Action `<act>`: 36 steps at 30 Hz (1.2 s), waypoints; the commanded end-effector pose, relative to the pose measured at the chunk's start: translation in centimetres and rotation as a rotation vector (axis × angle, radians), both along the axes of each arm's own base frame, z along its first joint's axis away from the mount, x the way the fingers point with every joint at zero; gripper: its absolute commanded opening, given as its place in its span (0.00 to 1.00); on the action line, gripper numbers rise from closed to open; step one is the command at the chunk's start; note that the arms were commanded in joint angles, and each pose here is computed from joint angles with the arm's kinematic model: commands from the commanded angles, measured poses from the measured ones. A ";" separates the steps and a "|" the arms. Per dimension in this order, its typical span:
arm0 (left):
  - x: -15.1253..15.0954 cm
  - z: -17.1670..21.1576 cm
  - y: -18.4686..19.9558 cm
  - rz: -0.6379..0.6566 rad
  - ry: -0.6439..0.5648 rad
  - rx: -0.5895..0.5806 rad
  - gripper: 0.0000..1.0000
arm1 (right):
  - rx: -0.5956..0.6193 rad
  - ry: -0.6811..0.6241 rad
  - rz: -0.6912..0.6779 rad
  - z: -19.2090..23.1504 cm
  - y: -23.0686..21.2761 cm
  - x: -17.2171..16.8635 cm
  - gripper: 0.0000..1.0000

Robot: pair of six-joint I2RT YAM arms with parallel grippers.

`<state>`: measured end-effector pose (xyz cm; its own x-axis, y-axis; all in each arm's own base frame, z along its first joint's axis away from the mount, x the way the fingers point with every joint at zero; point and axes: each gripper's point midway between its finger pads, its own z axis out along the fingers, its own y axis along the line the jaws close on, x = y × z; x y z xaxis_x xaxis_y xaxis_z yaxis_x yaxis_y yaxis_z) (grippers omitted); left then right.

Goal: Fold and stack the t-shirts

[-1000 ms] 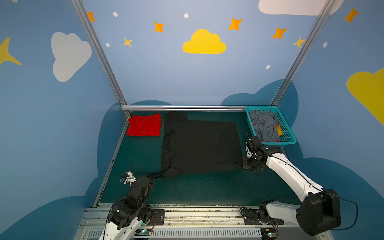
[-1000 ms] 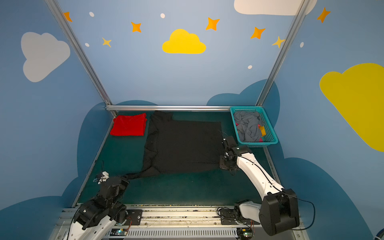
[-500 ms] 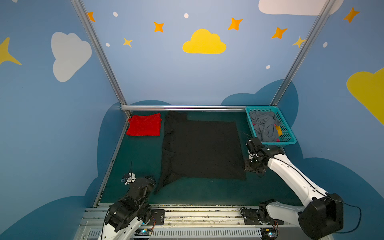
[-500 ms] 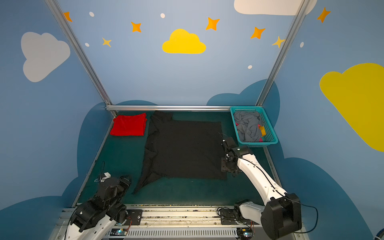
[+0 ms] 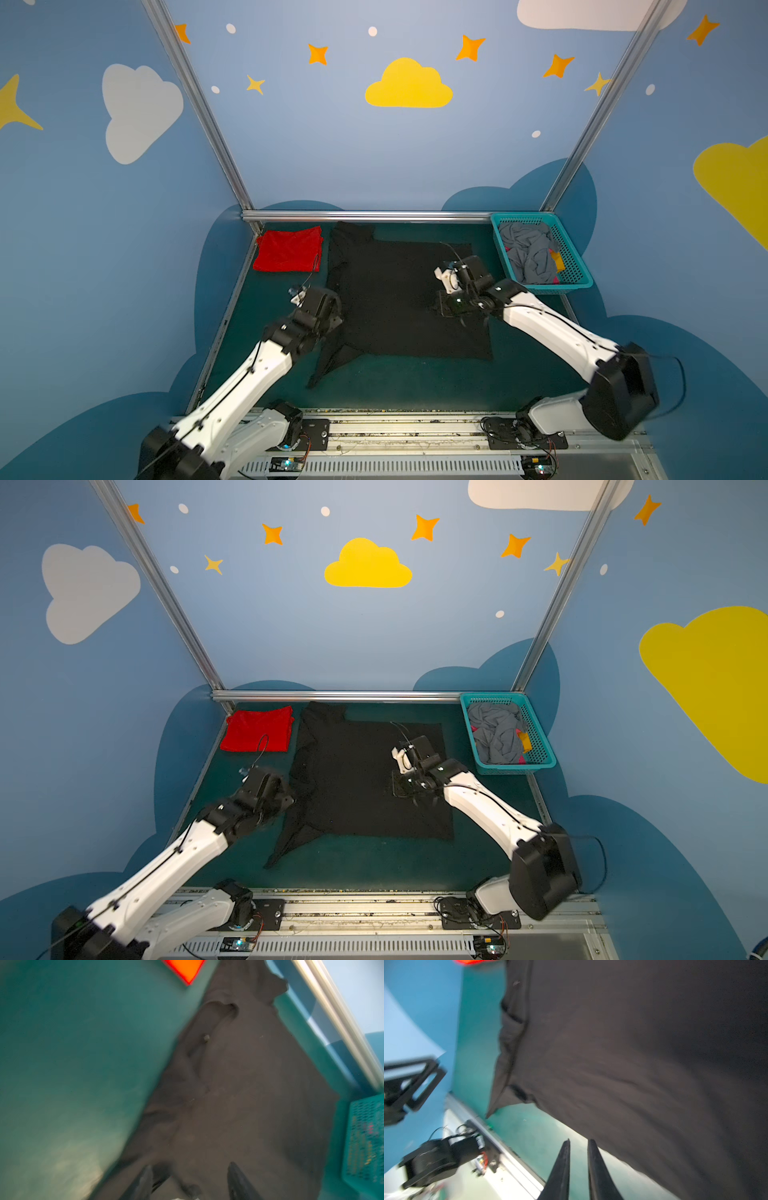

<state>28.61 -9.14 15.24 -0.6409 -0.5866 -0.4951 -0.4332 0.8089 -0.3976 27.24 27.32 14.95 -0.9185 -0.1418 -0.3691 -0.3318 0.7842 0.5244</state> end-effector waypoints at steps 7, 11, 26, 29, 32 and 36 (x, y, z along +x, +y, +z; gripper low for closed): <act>6.3 -4.2 -1.8 -0.282 0.296 0.256 0.71 | 0.028 0.018 0.078 -2.0 3.4 2.5 0.29; 7.3 -6.8 -2.7 -0.372 0.395 0.301 0.73 | -0.004 0.040 0.048 -3.8 2.2 3.6 0.34; 7.4 -12.1 -0.9 -0.415 0.590 0.502 0.44 | -0.078 0.142 -0.038 -8.8 -2.5 4.3 0.36; 7.3 -11.9 -0.5 -0.410 0.591 0.525 0.28 | -0.085 0.161 -0.058 -9.5 -3.4 4.0 0.36; 7.4 -11.3 -0.2 -0.400 0.579 0.540 0.15 | -0.089 0.178 -0.074 -10.1 -4.3 3.5 0.35; 7.6 -10.1 0.5 -0.372 0.544 0.550 0.05 | -0.102 0.197 -0.084 -11.0 -5.0 2.8 0.35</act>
<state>36.16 -9.76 3.05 -0.9843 -0.0503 -0.1691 -0.0931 0.9623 0.2555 30.15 22.69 3.67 -0.9845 -0.0894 -0.1510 -0.1534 0.8561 0.4935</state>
